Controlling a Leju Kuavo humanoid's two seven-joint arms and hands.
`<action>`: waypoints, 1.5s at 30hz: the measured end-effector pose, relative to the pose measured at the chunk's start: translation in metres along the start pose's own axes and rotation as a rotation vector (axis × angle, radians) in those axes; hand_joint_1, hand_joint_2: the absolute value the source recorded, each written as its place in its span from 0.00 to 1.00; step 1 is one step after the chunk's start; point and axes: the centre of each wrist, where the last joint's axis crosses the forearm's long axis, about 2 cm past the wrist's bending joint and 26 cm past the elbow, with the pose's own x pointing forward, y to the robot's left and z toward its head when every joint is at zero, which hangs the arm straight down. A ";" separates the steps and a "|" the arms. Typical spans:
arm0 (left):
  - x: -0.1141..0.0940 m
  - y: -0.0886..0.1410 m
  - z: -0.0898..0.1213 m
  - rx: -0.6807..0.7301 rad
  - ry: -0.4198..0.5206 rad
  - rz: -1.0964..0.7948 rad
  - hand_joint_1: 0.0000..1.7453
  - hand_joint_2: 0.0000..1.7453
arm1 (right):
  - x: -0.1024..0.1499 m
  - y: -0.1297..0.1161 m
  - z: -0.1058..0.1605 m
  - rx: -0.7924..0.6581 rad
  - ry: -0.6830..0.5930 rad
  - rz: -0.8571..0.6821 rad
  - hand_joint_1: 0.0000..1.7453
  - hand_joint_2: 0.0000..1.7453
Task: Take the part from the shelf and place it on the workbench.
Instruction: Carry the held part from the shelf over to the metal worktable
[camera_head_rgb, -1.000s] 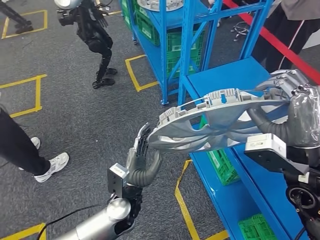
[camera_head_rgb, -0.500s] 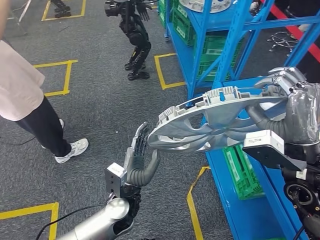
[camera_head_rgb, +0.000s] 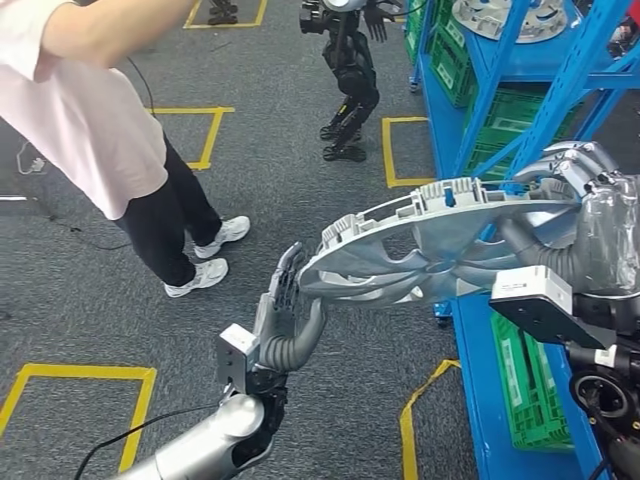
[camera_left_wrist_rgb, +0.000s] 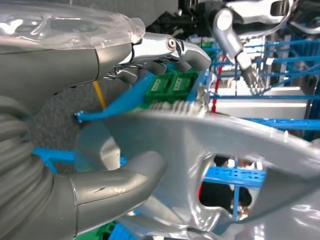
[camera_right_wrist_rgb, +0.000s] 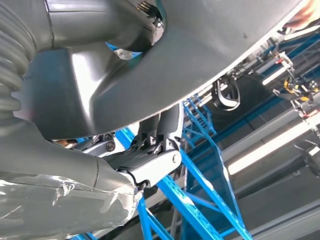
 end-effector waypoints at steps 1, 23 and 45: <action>0.000 0.000 0.000 -0.002 -0.001 0.001 0.00 1.00 | 0.000 0.000 0.000 -0.001 0.002 0.002 1.00 1.00; 0.002 0.009 -0.002 0.041 0.006 -0.079 0.00 1.00 | -0.004 0.009 0.017 -0.010 0.034 -0.078 1.00 1.00; 0.014 0.020 -0.012 0.032 -0.012 -0.096 0.00 1.00 | -0.012 0.026 0.033 -0.024 0.089 -0.135 1.00 1.00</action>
